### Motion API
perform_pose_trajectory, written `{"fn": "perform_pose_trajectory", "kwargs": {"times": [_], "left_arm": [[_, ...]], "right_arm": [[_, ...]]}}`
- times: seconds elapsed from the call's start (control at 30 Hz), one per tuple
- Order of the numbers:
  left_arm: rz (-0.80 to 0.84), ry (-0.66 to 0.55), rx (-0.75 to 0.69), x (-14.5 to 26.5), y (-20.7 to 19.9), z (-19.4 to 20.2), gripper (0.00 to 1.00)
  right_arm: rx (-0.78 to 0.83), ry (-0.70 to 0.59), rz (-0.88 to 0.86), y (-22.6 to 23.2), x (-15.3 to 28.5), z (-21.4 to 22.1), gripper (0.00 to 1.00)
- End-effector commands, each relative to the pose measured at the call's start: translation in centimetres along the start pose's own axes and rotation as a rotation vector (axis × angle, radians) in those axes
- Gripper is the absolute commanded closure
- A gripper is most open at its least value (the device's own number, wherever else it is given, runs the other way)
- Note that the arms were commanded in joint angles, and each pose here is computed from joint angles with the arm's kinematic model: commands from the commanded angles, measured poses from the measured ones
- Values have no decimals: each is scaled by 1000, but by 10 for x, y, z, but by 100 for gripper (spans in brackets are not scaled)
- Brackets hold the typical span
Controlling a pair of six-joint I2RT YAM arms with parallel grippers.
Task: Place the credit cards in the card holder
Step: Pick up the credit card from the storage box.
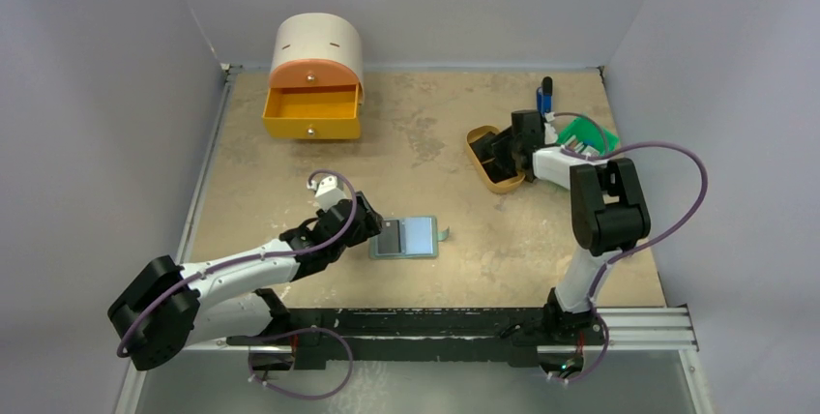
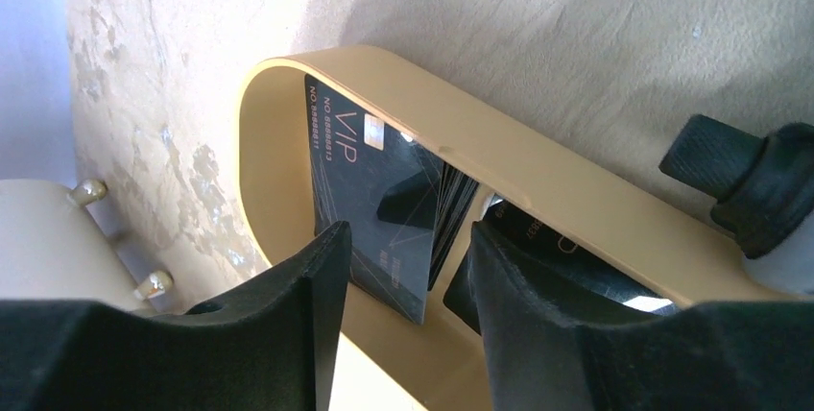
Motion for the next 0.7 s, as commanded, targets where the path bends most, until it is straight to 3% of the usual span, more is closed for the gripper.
{"fn": "perform_pose_trajectory", "kwargs": {"times": [0.0,0.67], "left_arm": [[10,-10,13,1,-4,-2,37],[13,2,7,1,-7,-2,37]], "right_arm": [[21,27,32,0,-6,2,50],[28,-9,5,-18,17,2,73]]}}
Point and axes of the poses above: each gripper's point midway between its finger pads, its own x axis back along the fingers, its own y axis along the line the jaws close on, z = x × y, the point moved 6 cm from there along x, back along the fingers, and after that the axes turned 1 degree about -x, right-handed, at the moved point
